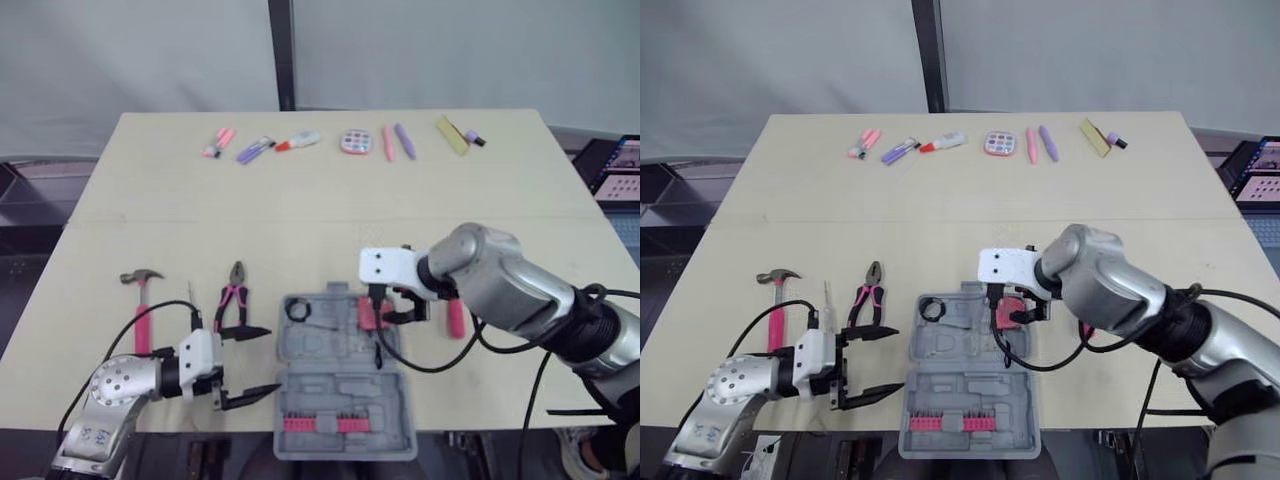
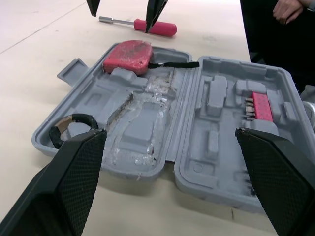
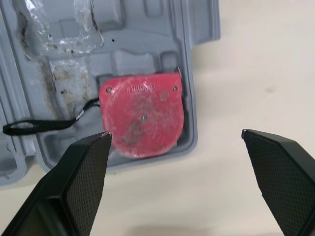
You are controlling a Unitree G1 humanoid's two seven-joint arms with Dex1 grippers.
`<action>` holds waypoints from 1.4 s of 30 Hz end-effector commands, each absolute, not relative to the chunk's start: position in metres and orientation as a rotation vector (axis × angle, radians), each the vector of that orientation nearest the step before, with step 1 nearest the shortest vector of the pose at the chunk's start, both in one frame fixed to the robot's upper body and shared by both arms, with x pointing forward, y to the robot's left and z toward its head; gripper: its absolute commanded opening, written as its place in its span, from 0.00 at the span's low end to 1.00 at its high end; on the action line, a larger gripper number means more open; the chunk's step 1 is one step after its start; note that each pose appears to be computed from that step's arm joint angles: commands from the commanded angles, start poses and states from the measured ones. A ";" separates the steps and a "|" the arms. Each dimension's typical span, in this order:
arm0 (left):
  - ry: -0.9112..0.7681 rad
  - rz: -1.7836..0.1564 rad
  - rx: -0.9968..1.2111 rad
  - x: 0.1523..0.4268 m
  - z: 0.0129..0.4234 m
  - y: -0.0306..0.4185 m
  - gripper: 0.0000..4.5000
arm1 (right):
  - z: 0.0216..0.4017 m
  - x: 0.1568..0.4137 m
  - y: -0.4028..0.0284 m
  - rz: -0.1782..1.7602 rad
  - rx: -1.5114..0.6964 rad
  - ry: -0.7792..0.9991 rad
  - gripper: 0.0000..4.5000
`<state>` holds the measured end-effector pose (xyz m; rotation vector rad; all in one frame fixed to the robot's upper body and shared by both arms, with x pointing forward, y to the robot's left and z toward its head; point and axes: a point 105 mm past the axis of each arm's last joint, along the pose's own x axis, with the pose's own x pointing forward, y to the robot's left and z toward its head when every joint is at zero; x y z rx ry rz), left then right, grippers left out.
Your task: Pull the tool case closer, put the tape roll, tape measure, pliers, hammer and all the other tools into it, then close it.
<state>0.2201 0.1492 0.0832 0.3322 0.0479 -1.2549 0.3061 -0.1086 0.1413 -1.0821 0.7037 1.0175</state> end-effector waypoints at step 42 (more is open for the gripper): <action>0.027 -1.266 0.356 0.219 0.104 0.145 1.00 | 0.108 0.312 -0.139 1.087 -0.400 0.212 0.57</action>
